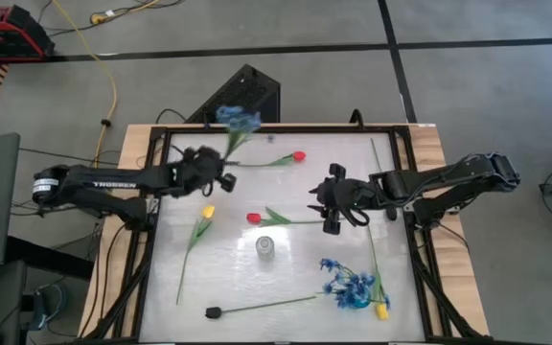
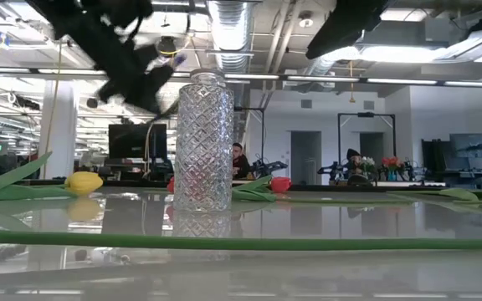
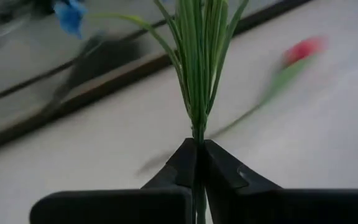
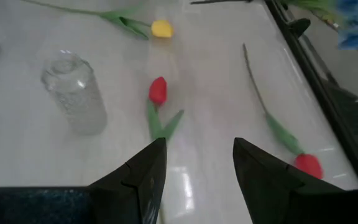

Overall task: Sort flowers into vase by color
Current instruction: Put the blue flowers into the blue vase

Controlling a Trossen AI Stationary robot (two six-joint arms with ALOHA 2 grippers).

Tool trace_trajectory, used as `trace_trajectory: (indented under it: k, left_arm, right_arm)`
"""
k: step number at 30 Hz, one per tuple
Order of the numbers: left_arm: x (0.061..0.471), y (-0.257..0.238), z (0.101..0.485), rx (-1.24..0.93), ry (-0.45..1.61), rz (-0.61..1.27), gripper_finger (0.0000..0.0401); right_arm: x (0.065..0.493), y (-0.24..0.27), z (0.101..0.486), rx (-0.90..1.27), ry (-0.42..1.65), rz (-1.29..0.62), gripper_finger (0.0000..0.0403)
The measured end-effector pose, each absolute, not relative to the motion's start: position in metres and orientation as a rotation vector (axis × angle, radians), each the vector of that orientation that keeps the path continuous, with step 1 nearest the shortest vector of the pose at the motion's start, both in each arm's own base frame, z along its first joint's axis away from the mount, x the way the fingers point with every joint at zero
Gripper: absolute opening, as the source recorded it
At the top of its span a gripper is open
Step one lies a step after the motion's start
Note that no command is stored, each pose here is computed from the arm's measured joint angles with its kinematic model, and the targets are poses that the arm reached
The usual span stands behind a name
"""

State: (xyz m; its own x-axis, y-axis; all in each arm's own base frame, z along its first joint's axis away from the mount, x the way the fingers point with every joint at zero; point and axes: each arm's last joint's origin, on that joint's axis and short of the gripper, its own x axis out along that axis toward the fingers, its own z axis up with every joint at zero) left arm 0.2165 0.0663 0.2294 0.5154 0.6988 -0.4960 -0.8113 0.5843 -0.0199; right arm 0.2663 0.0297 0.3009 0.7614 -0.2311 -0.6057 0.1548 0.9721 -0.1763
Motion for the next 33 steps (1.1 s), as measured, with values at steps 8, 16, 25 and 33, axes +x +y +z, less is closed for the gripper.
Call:
trace_trajectory:
  k: [8, 16, 25, 33]
  left_arm:
    - [0.215, 0.082, 0.272, -0.292, -0.070, 0.268, 0.0000]
    - [0.232, 0.073, 0.265, -0.334, -0.257, 0.008, 0.0000]
    - [0.265, 0.069, 0.267, -0.291, -0.325, -0.139, 0.0000]
    - [0.282, 0.075, 0.259, -0.273, -0.292, -0.122, 0.0000]
  right_arm:
    - [0.267, 0.009, 0.308, -0.171, 0.636, -0.248, 0.0210]
    - [0.291, -0.017, 0.327, -0.067, 0.338, -0.123, 0.0210]
    - [0.335, -0.041, 0.300, -0.045, 0.239, -0.151, 0.0210]
    - [0.343, -0.044, 0.291, -0.030, 0.229, -0.058, 0.0210]
